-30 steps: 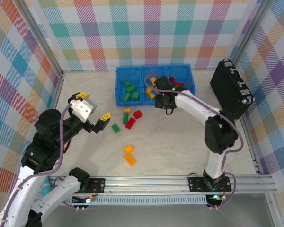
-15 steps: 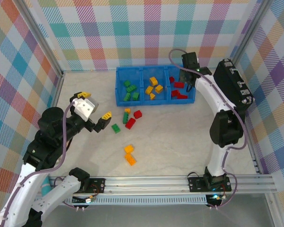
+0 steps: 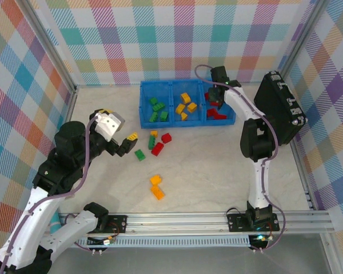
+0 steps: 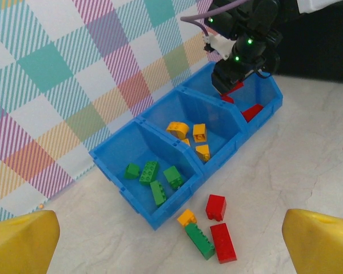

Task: Sort the legos into containers by color
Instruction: Place the lego in the container, then pick up the lego from the center of the table.

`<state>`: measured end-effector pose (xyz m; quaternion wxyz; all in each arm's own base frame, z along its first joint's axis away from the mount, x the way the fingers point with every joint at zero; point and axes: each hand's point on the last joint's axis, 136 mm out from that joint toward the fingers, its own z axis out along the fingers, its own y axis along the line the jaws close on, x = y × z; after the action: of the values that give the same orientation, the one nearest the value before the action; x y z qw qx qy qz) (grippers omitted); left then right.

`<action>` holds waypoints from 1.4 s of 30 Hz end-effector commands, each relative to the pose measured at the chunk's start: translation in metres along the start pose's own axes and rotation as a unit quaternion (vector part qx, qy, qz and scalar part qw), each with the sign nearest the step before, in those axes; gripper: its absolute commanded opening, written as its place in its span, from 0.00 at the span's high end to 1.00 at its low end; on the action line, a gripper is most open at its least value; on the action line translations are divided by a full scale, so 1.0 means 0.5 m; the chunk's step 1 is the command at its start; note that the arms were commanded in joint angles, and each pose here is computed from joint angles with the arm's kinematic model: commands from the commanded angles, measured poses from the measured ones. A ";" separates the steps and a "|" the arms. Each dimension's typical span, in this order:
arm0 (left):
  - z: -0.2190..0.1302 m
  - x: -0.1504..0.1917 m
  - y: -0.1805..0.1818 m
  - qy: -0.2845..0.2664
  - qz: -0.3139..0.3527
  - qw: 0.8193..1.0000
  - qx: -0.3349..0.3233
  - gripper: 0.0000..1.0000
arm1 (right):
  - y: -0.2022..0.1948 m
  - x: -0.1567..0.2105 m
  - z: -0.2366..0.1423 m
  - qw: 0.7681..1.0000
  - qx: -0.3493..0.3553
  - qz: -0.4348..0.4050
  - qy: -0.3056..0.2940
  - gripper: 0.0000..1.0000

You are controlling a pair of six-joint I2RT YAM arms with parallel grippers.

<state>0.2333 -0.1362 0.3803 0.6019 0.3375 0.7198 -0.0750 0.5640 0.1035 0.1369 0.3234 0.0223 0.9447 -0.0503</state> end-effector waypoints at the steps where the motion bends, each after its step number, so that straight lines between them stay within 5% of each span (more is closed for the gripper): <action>1: -0.017 -0.026 0.004 -0.015 0.007 1.000 -0.004 0.00 | -0.008 -0.027 -0.015 1.000 -0.004 -0.003 -0.012 0.38; 9: -0.019 -0.029 0.002 -0.017 0.006 1.000 0.001 0.00 | -0.012 -0.025 -0.033 1.000 -0.008 -0.009 -0.011 0.12; 17: -0.035 -0.034 0.002 -0.025 0.006 1.000 -0.002 0.00 | -0.006 -0.034 -0.071 0.999 -0.031 0.007 -0.020 0.18; 24: -0.046 -0.038 0.003 -0.034 0.007 0.999 -0.006 0.00 | 0.064 -0.025 -0.186 0.993 -0.105 -0.031 -0.048 0.20; 33: -0.052 -0.041 -0.001 -0.045 0.005 0.999 -0.004 0.00 | 0.268 0.135 -0.294 0.967 -0.234 -0.098 -0.026 0.21; 42: -0.071 -0.045 -0.001 -0.056 0.003 0.998 -0.006 0.00 | 0.413 0.257 -0.295 0.945 -0.291 -0.145 0.027 0.24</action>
<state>0.2114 -0.1259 0.4065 0.6387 0.3284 0.6914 -0.0782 0.3883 0.3080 0.1614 0.2830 -0.2099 0.9224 0.1583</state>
